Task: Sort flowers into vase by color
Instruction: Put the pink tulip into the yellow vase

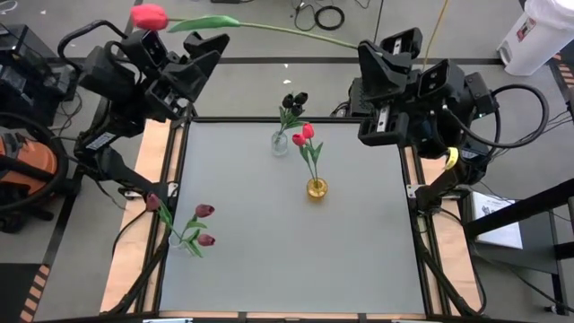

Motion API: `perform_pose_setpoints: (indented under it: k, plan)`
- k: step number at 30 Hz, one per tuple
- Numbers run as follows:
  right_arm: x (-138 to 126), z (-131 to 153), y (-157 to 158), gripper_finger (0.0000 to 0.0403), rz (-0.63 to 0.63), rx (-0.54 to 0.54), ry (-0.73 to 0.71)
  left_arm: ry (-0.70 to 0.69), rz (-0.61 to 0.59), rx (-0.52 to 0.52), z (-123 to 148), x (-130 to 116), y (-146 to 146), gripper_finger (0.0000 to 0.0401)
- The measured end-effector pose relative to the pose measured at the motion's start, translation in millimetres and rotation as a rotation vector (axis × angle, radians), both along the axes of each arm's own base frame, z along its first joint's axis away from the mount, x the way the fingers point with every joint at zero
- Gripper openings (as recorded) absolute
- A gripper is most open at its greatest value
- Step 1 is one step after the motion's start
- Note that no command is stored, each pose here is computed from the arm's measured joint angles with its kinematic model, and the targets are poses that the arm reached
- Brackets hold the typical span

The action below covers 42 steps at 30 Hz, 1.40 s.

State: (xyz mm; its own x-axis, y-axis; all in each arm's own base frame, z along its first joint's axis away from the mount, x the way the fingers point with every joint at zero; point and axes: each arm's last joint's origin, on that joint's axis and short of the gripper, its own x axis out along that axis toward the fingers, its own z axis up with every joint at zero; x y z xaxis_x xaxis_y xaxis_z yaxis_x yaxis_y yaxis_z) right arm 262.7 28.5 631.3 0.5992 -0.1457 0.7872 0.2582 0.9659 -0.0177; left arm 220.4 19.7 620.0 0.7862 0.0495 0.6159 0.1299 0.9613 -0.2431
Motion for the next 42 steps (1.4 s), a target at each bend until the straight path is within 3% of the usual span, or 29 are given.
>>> perform_pose_setpoints:
  k: [16, 32, 36, 42]
  plan:
    - [19.1, -9.7, 2.4, 0.0000, 0.017, 0.014, 0.049, -0.089, 0.112, 0.024, 6.8, -6.1, 1.6, 0.0262]
    - [21.3, -11.3, 2.5, 0.0000, 0.020, 0.020, 0.066, -0.127, 0.175, 0.003, 9.3, -8.8, 3.1, 0.0258]
    - [21.8, -11.7, 2.5, 0.0000, 0.020, 0.019, 0.073, -0.126, 0.175, 0.002, 9.3, -8.8, 3.2, 0.0219]
    - [22.0, -11.9, 2.5, 0.0000, 0.019, 0.019, 0.076, -0.125, 0.175, 0.002, 9.2, -8.7, 3.2, 0.0114]
